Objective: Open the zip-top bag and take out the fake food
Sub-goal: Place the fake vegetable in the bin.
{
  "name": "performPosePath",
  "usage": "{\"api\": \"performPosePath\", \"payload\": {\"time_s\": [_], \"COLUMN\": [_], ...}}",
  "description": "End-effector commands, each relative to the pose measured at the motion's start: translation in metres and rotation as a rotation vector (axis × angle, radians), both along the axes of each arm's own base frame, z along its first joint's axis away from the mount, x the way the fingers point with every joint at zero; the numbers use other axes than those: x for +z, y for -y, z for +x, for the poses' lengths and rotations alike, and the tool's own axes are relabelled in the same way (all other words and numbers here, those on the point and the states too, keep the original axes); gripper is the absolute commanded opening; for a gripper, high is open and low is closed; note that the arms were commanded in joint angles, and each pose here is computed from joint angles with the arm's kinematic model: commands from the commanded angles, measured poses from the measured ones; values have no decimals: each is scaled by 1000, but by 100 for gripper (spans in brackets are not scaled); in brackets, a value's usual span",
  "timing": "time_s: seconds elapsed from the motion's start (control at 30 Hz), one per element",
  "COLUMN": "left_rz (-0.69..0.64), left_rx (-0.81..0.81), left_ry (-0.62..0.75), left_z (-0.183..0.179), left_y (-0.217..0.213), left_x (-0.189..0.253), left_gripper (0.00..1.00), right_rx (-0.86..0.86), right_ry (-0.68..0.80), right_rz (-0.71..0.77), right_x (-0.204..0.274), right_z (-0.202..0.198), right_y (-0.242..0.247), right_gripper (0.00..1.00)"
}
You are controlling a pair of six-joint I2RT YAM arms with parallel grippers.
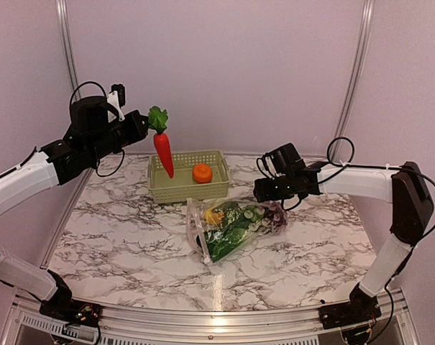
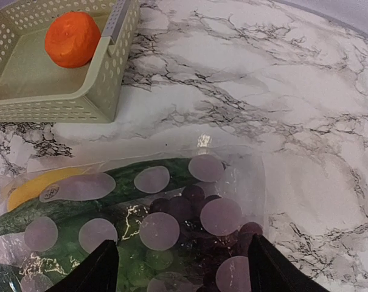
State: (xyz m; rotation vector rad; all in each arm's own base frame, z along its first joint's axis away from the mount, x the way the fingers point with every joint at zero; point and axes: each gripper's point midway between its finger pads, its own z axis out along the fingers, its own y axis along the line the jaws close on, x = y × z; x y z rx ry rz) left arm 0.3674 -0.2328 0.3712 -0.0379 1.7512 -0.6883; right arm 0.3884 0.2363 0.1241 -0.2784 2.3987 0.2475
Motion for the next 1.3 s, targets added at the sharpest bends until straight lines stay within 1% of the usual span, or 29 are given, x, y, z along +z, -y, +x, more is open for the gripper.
{"api": "performPosePath", "payload": {"time_s": [0.0,0.13,0.17,0.33,0.43,0.6,0.67,0.8,1.07,1.27], "left_rz": [4,-13,-5,-8,-5,-15,-23,-30,-50,-65], "left_rx": [-14,-42,-49,-73,-66,-116,-137,-189,-215,-219], "left_ry": [22,41,30,46,41,44,46,-7,-81,-76], "left_z": [29,64,76,119,145,173,184,200,227,233], "left_y": [3,17,24,46,54,73,80,98,116,120], "left_x": [10,17,11,13,7,0,-3,-29,-81,-82], "left_gripper": [0,0,0,0,0,0,0,0,0,0], "right_rx": [-37,-51,-49,-42,-44,-44,-46,-54,-48,-46], "right_ry": [60,90,93,102,108,103,99,94,74,77], "right_rz": [17,50,59,63,68,66,59,62,78,73], "right_x": [27,40,43,49,51,46,43,40,33,36], "right_z": [9,14,15,19,19,18,18,17,17,17], "right_y": [2,3,1,-2,0,5,6,7,3,3], "right_gripper": [71,72,72,72,72,72,72,72,72,72]}}
